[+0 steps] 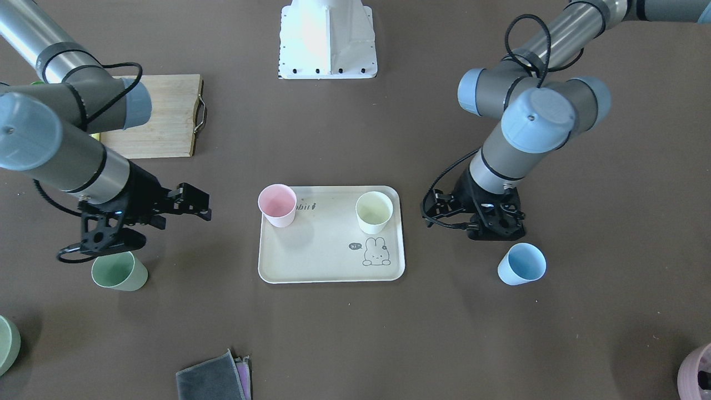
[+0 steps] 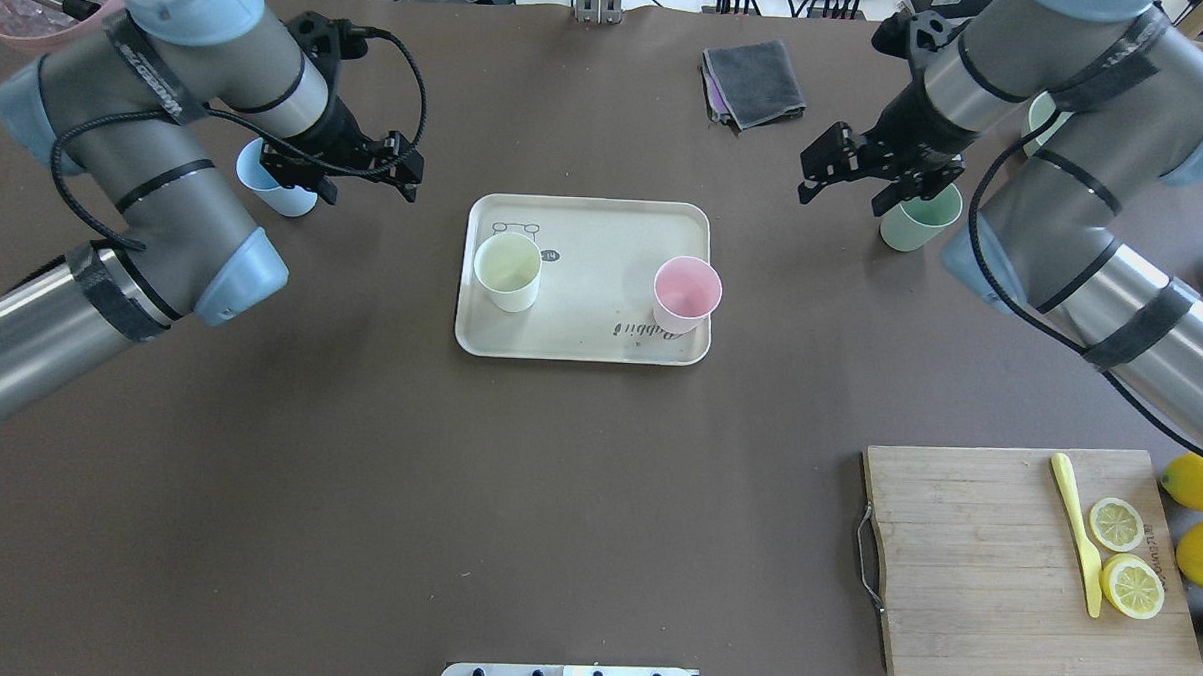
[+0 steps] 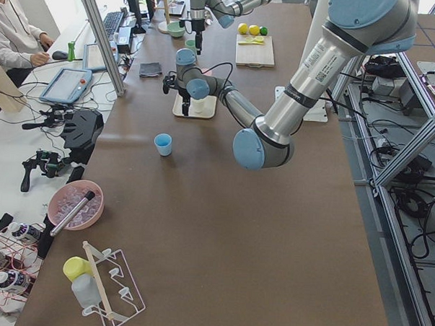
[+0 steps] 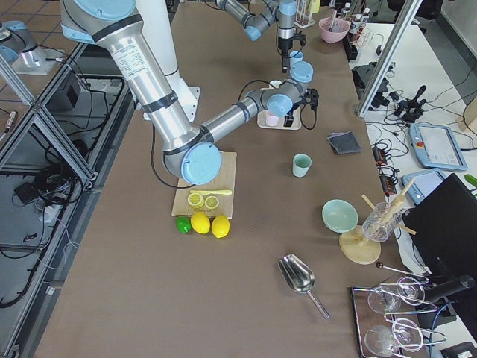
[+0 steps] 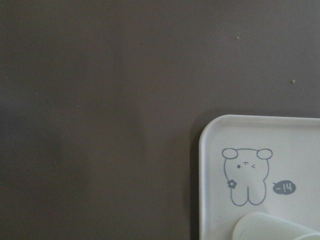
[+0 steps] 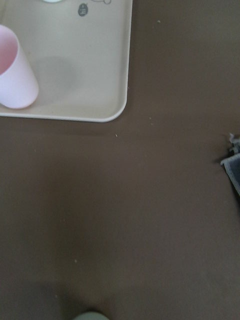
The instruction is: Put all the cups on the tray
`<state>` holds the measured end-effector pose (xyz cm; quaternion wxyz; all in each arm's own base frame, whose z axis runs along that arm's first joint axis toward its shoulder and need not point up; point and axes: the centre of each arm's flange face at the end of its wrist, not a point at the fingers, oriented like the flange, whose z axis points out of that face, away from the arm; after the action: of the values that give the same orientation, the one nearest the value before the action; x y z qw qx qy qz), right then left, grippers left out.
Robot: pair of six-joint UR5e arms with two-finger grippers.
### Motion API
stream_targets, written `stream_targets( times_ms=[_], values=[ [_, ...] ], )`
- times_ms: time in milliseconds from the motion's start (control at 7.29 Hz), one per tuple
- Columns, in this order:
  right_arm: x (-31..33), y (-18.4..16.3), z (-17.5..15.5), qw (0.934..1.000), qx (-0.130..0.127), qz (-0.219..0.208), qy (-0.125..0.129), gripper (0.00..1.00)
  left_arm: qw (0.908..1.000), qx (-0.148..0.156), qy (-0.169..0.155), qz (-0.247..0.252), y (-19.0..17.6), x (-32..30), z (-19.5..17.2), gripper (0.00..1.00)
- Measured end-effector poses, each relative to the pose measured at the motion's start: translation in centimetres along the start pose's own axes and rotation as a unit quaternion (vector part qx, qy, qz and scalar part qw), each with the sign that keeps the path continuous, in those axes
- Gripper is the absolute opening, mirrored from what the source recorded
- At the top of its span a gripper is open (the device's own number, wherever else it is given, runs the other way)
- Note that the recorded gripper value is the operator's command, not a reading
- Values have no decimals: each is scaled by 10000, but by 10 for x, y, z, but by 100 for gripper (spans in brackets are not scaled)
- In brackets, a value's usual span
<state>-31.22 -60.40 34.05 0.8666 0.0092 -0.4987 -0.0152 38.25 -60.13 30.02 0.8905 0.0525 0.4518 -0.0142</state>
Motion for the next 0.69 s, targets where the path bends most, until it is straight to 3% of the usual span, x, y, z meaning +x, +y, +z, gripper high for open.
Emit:
stream_targets(
  times_ms=[412,686],
  values=[
    [86,-33,-25,9985,76,160,523,89,9997,116,-191,58,-38,-56,-17,98],
    [123,-46,-15,9961,73,247,848,85,9992,103,-359,152,-59,-84,-11,98]
  ],
)
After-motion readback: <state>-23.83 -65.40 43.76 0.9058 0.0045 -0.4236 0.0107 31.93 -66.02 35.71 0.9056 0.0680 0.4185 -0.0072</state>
